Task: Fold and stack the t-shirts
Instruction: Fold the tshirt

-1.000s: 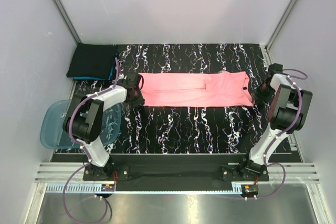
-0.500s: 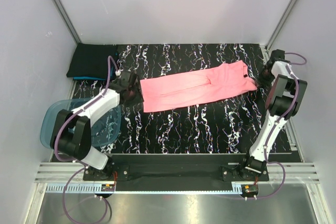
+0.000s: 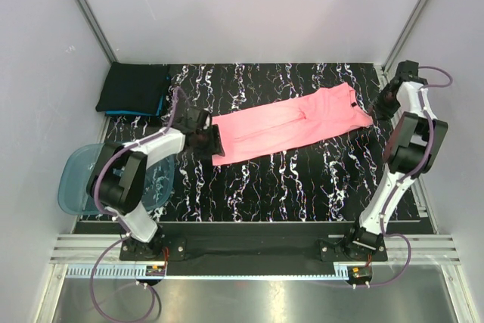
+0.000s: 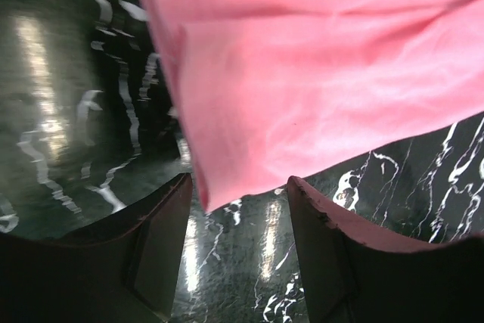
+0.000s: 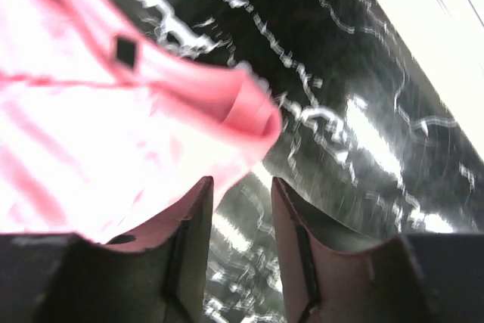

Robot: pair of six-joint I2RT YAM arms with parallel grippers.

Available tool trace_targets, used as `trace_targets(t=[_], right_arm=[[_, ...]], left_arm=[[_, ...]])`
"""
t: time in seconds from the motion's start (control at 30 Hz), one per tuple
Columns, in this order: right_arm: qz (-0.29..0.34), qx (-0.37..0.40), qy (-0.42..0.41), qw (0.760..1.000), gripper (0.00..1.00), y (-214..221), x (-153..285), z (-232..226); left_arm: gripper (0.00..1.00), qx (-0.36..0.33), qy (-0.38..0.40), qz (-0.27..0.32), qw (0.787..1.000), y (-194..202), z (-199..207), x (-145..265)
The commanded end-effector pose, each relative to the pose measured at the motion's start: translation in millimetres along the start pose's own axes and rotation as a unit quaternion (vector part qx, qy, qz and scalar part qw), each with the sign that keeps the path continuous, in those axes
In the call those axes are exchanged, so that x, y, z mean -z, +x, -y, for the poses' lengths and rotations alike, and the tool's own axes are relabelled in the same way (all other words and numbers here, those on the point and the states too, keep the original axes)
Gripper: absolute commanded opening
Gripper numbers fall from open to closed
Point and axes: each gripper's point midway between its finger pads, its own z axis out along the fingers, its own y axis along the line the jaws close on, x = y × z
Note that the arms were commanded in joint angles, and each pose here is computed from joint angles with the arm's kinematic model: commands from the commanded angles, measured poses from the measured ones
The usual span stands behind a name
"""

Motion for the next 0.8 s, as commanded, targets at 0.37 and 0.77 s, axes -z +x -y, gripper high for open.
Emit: trace_targets(t=[0.37,0.77], right_arm=[[-0.034,-0.039,-0.117,0.992,0.42,81,42,-42],[-0.043,-0.025,-0.095,0.994,0.36,85,-21,-34]], left_arm=[[0.19,0.008,-0.030,-0.018,0.999,35,-9,-20],[0.09,0.064,0.042,-0.023,0.997,80,8,4]])
